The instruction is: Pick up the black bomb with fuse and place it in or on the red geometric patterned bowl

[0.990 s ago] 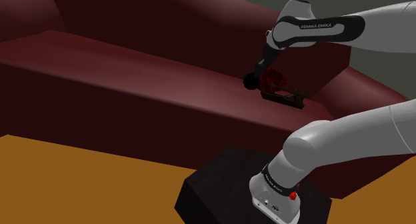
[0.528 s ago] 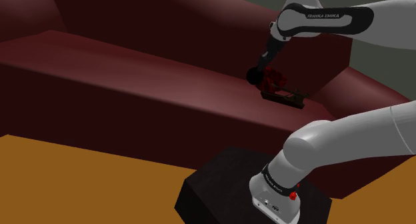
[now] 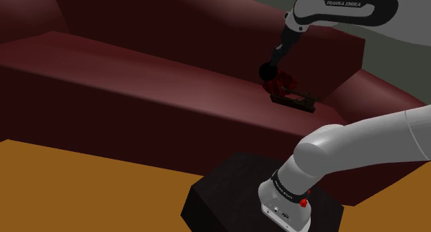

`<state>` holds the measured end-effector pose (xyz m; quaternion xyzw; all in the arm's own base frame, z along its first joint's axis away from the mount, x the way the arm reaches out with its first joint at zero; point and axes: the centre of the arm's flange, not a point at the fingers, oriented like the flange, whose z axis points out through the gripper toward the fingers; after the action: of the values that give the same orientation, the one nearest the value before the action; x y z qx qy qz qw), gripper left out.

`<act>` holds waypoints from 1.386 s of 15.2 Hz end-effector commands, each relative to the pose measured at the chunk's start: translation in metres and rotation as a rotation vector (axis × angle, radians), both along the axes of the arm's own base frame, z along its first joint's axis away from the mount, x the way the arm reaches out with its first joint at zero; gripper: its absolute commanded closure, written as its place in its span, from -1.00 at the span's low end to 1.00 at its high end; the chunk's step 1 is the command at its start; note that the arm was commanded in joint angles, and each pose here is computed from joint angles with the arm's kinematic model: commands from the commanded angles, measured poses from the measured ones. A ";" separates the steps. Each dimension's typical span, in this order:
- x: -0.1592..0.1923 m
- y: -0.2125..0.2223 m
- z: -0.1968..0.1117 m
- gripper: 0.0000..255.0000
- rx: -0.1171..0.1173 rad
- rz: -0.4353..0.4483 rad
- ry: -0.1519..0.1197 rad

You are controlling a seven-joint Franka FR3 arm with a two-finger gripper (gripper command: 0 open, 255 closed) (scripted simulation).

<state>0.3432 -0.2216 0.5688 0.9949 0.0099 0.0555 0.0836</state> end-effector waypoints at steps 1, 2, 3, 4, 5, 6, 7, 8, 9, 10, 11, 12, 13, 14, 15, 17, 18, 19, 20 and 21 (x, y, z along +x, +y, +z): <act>-0.001 -0.001 0.011 1.00 0.000 0.000 0.000; -0.001 -0.001 0.016 1.00 0.000 0.000 0.000; -0.001 -0.001 0.021 1.00 0.000 0.000 0.000; -0.001 -0.001 0.027 1.00 0.000 0.000 0.000; -0.001 -0.001 0.032 1.00 0.000 0.000 0.000; -0.001 -0.001 0.037 1.00 0.000 0.000 0.000; -0.001 -0.001 0.042 1.00 0.000 0.000 0.000; -0.001 -0.001 0.048 1.00 0.000 0.000 0.000; -0.001 -0.001 0.053 1.00 0.000 0.000 0.000; -0.001 -0.001 0.058 1.00 0.000 0.000 0.000; -0.001 -0.001 0.064 1.00 0.000 0.000 0.000; -0.001 -0.001 0.066 1.00 0.000 0.000 0.000; -0.002 -0.014 0.068 1.00 0.000 0.000 0.000; -0.003 -0.027 0.070 1.00 0.000 0.000 0.000; -0.004 -0.040 0.073 1.00 0.000 0.000 0.000; -0.006 -0.066 0.077 1.00 0.000 0.000 0.000; -0.007 -0.079 0.079 1.00 0.000 0.000 0.000; -0.008 -0.092 0.081 1.00 0.000 0.000 0.000; -0.009 -0.105 0.083 1.00 0.000 0.000 0.000; -0.010 -0.118 0.086 1.00 0.000 0.000 0.000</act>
<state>0.3348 -0.3238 0.6505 0.9950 0.0095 0.0553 0.0826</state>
